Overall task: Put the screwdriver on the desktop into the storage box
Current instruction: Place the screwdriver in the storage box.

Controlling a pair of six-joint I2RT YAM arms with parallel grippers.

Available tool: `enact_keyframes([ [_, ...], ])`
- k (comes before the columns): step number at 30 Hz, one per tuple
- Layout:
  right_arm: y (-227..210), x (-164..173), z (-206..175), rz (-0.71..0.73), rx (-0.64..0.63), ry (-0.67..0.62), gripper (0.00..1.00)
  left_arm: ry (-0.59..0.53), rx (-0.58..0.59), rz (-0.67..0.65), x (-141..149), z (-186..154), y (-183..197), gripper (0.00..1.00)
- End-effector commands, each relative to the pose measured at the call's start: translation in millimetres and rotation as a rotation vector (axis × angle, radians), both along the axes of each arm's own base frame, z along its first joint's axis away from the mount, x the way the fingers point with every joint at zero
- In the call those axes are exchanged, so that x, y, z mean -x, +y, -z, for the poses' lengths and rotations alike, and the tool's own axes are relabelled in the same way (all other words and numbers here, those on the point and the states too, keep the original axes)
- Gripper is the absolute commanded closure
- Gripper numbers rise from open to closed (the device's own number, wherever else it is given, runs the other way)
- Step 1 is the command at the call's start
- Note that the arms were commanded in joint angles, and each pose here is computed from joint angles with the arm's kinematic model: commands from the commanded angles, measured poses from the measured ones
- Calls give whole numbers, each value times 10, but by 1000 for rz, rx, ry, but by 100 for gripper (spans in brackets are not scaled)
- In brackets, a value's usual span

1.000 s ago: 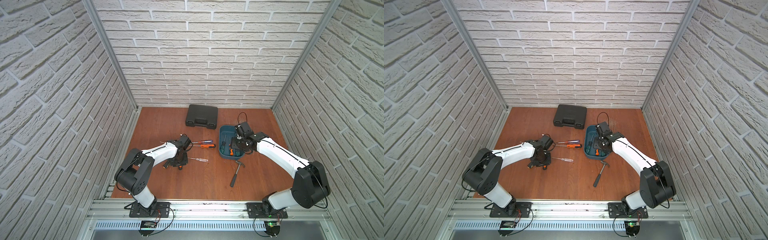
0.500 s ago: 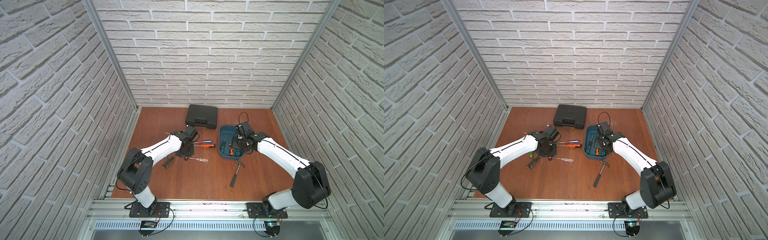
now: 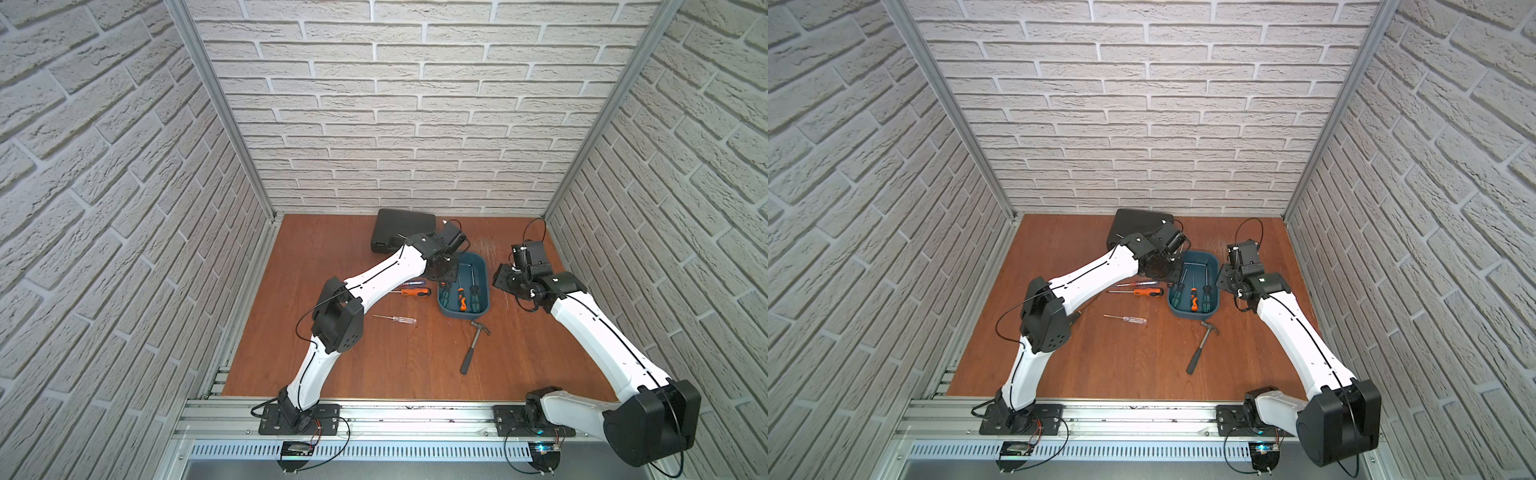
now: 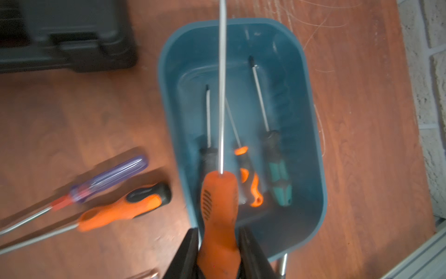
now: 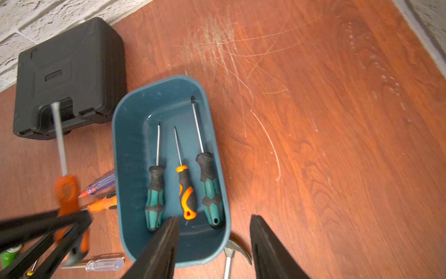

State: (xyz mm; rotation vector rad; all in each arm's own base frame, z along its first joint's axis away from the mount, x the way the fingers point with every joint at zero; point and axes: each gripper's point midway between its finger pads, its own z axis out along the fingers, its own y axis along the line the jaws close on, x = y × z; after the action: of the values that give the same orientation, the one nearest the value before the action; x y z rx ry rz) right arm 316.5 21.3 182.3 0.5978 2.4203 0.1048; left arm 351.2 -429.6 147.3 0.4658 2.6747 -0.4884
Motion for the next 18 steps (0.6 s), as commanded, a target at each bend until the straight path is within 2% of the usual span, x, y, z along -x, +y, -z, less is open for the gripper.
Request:
enact_keyframes([
  [1,-90,126,32,31,8,6,47,55,0,55,101,115,-197,78],
  [5,-113,196,63,39,3,10,47,91,2,70,126,322,-343,78],
  [12,-117,207,101,44,-5,16,47,148,-28,65,231,566,-389,76],
  [18,-76,133,75,28,-16,20,47,149,-58,53,233,726,-394,73],
])
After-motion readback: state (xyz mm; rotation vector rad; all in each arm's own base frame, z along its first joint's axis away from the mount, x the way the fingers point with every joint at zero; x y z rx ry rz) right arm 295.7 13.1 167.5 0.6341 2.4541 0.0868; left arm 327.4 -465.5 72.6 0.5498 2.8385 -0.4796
